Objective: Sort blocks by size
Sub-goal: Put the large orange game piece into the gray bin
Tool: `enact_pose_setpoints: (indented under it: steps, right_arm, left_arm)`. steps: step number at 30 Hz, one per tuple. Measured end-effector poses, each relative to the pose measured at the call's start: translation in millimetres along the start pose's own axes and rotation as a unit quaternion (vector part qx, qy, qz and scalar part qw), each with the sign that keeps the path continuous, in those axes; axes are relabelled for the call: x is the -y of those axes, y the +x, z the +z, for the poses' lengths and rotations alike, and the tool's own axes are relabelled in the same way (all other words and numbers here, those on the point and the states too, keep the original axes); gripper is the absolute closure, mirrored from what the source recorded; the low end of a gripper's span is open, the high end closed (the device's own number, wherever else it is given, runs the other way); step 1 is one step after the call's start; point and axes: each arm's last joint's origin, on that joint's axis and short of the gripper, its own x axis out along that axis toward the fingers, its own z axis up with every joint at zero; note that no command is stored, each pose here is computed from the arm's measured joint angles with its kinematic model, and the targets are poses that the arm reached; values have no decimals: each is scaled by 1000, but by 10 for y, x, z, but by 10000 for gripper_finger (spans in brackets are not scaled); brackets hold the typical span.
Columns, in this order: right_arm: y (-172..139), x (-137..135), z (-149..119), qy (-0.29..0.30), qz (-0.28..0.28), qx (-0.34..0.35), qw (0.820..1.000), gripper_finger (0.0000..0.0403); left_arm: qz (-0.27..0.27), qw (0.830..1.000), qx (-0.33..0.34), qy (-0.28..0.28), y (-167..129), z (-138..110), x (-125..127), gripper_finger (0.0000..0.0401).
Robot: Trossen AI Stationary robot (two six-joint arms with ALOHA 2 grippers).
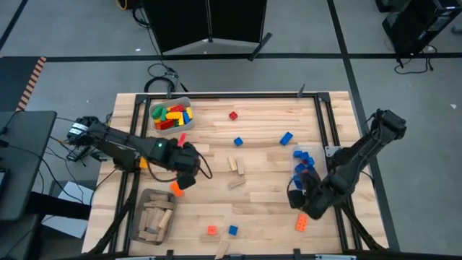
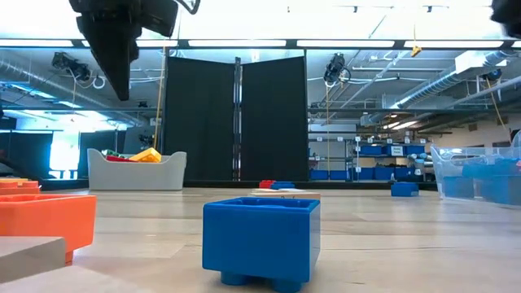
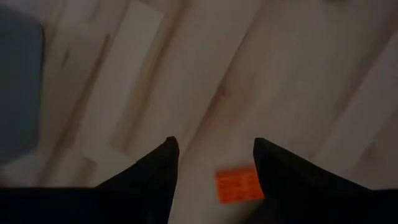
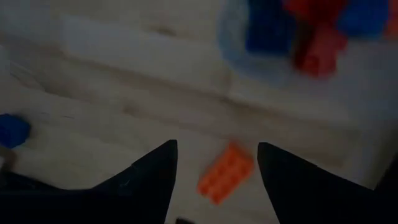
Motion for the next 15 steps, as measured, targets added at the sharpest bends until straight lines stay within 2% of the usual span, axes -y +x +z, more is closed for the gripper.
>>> enact_pose_setpoints:
  steps: [4, 9, 13, 15]
  right_arm:
    - [42, -53, -240, 51, -17, -10, 999, 171]
    - [196, -199, -410, 52, -62, -22, 996, 178]
    - [461, -251, -545, 55, -117, -49, 990, 182]
    - [606, -281, -625, 52, -124, -62, 989, 184]
  left_arm:
    - [12, 999, 3, 44, 22, 69, -87, 186]
    - [23, 996, 3, 86, 46, 143, -190, 186]
    - [28, 994, 0, 110, 61, 184, -254, 186]
    - [29, 992, -1, 123, 65, 197, -275, 186]
